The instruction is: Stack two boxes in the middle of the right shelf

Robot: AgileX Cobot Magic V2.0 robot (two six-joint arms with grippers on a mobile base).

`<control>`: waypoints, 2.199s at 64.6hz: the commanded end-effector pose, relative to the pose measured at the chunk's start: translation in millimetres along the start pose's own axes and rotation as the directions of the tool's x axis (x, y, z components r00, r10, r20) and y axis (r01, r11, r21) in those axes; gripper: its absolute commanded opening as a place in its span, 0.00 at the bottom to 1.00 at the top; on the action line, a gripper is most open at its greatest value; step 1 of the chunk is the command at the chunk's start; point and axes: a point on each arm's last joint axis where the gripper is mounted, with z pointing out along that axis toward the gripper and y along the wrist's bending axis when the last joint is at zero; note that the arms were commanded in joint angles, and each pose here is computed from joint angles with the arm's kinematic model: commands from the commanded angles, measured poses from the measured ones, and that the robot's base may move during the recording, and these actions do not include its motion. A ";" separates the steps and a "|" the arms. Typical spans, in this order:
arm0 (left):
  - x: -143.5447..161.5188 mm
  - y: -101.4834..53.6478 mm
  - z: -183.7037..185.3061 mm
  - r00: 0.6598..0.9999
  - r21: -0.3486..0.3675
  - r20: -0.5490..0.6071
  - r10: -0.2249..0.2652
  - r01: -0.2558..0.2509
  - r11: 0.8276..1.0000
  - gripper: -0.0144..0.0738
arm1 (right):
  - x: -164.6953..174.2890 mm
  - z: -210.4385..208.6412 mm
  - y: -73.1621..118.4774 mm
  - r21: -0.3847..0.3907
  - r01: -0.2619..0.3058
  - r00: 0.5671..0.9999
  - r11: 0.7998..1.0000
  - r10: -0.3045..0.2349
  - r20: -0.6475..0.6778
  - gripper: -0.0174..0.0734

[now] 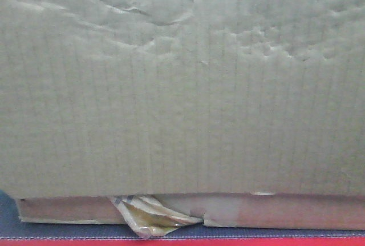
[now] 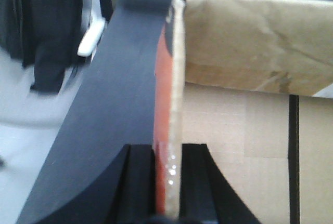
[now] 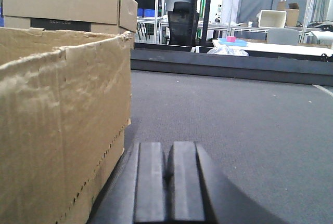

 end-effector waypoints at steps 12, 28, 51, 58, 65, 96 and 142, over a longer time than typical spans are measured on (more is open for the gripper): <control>0.6 -70.0 -35.0 0.998 0.095 0.047 -0.031 0.027 0.995 0.04 | -2.2 -0.4 -0.4 0.007 0.004 1.000 1.000 -0.004 0.026 0.01; 29.6 -151.0 -23.6 0.999 0.222 -0.036 0.012 -0.003 0.975 0.04 | -2.2 -0.4 -0.4 0.007 0.004 1.000 1.000 -0.004 0.026 0.01; 101.7 -207.8 26.3 0.957 0.190 -0.274 0.092 -0.040 0.981 0.04 | -2.2 -0.4 -0.4 0.007 0.004 1.000 1.000 -0.004 0.026 0.01; 123.9 -209.4 40.2 0.934 0.151 -0.343 0.099 -0.049 0.987 0.04 | -2.2 -0.4 -0.4 0.007 0.004 1.000 1.000 -0.004 0.026 0.01; 148.4 -212.1 51.1 0.899 0.142 -0.427 0.102 -0.044 0.989 0.04 | -2.2 -0.4 -0.4 0.007 0.004 1.000 1.000 -0.004 0.026 0.01; 183.8 -226.4 76.6 0.877 0.193 -0.468 0.111 -0.021 0.981 0.04 | -2.2 -0.4 -0.4 0.007 0.004 1.000 1.000 -0.004 0.026 0.01; 192.8 -232.2 85.8 0.859 0.186 -0.499 0.117 -0.026 0.982 0.52 | -2.2 -0.4 -0.4 0.007 0.004 1.000 1.000 -0.004 0.026 0.01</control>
